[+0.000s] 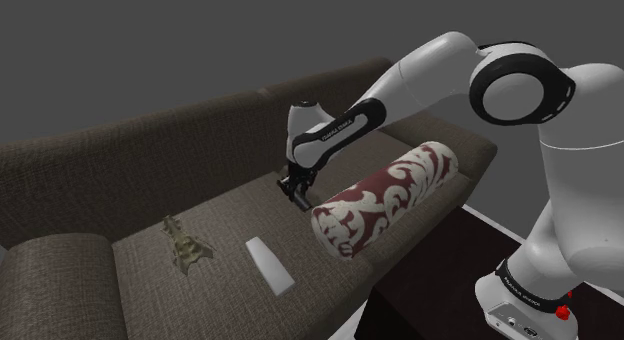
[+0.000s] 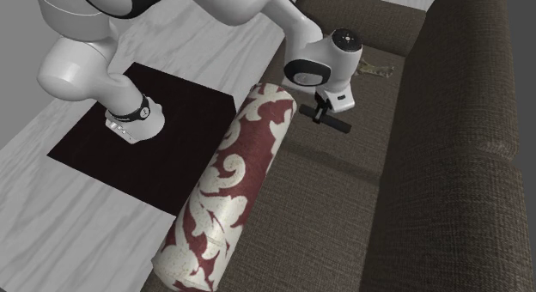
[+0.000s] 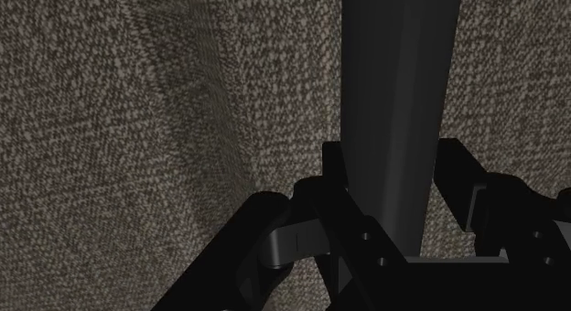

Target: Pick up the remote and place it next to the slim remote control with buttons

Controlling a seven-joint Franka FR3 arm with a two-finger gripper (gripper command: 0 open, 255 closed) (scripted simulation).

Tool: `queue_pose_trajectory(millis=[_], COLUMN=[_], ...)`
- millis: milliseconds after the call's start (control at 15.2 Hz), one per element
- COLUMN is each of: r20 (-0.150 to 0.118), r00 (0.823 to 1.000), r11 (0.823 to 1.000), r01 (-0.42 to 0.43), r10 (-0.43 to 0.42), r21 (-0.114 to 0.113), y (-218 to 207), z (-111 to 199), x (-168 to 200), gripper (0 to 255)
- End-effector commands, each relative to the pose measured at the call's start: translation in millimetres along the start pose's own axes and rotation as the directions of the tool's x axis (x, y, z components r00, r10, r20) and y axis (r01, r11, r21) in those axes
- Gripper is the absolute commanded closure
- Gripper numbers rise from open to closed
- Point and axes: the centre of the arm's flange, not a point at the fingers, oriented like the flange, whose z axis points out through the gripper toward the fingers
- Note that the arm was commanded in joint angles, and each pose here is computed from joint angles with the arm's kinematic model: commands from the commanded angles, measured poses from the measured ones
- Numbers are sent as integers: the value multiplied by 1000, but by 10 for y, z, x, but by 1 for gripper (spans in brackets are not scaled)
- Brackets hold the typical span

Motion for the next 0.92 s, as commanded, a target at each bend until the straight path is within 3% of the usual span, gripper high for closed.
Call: queue_pose_trajectory(millis=[0, 858], r20=[0, 0], r00=[1000, 1000], r11=[1000, 1000], r01=[-1, -1], r10=[1, 1], r21=[0, 0], y=[-25, 30], z=[91, 772], x=[-2, -1], gripper=[255, 255])
